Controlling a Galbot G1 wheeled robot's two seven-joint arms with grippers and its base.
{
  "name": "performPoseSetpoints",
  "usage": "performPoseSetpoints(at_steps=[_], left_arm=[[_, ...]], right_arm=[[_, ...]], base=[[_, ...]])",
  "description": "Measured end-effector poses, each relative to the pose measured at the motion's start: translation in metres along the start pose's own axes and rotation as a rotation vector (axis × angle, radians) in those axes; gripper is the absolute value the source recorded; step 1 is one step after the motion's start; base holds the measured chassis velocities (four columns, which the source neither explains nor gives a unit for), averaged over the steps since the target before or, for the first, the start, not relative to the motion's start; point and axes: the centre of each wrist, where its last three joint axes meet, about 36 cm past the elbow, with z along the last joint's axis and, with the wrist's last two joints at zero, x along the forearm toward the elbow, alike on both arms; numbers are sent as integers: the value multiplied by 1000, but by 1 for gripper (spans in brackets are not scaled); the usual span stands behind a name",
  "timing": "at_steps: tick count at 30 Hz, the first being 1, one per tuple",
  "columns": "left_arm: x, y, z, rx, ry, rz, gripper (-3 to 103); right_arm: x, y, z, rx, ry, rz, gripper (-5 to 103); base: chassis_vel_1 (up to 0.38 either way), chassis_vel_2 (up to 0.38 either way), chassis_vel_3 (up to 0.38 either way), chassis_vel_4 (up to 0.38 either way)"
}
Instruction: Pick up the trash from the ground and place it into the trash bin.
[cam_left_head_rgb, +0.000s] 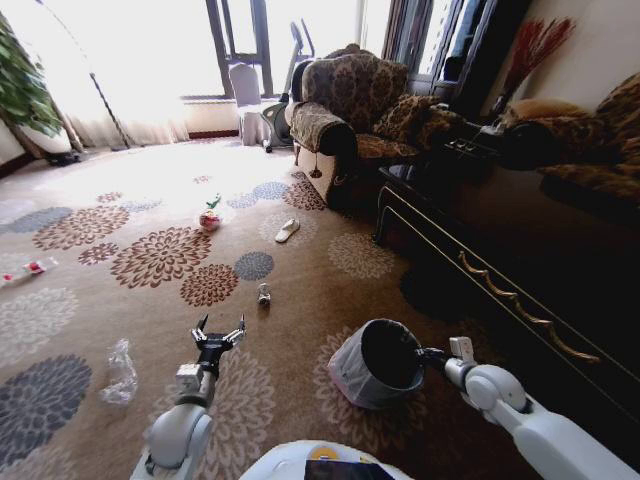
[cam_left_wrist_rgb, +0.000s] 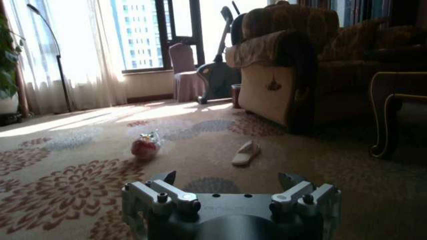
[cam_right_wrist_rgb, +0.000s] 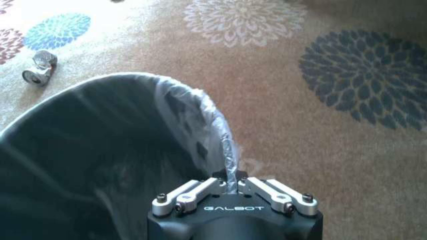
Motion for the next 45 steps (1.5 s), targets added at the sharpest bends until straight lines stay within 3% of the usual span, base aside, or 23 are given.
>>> performPoseSetpoints(at_steps=[8, 12, 15, 16, 17, 20, 28, 40, 45], left_arm=[[0, -3, 2, 7, 4, -1, 100], [1, -3, 3, 12, 9, -1, 100], [1, -5, 7, 12, 10, 1, 100], [1, -5, 7, 12, 10, 1, 100], [2, -6, 10, 10, 10, 7, 100], [3, -8, 15, 6, 15, 14, 100], [9, -6, 21, -18, 48, 1, 100], [17, -18, 8, -27, 54, -3, 100], [15, -23, 13, -31, 20, 2, 100]], right_arm=[[7, 19, -3, 5, -6, -54, 2], [14, 27, -11, 22, -66, -52, 2], [27, 29, -36, 66, -217, 11, 2], [27, 29, -36, 66, -217, 11, 2], [32, 28, -46, 115, -306, 57, 2], [38, 31, -58, 171, -421, 101, 2], [42, 45, -51, 226, -513, 82, 2], [40, 44, -40, 168, -540, 82, 2], [44, 44, -36, 160, -540, 86, 2]], base=[[0, 0, 0, 0], [0, 0, 0, 0], [0, 0, 0, 0], [0, 0, 0, 0], [0, 0, 0, 0], [0, 0, 0, 0], [0, 0, 0, 0], [17, 20, 23, 20], [59, 75, 81, 58]])
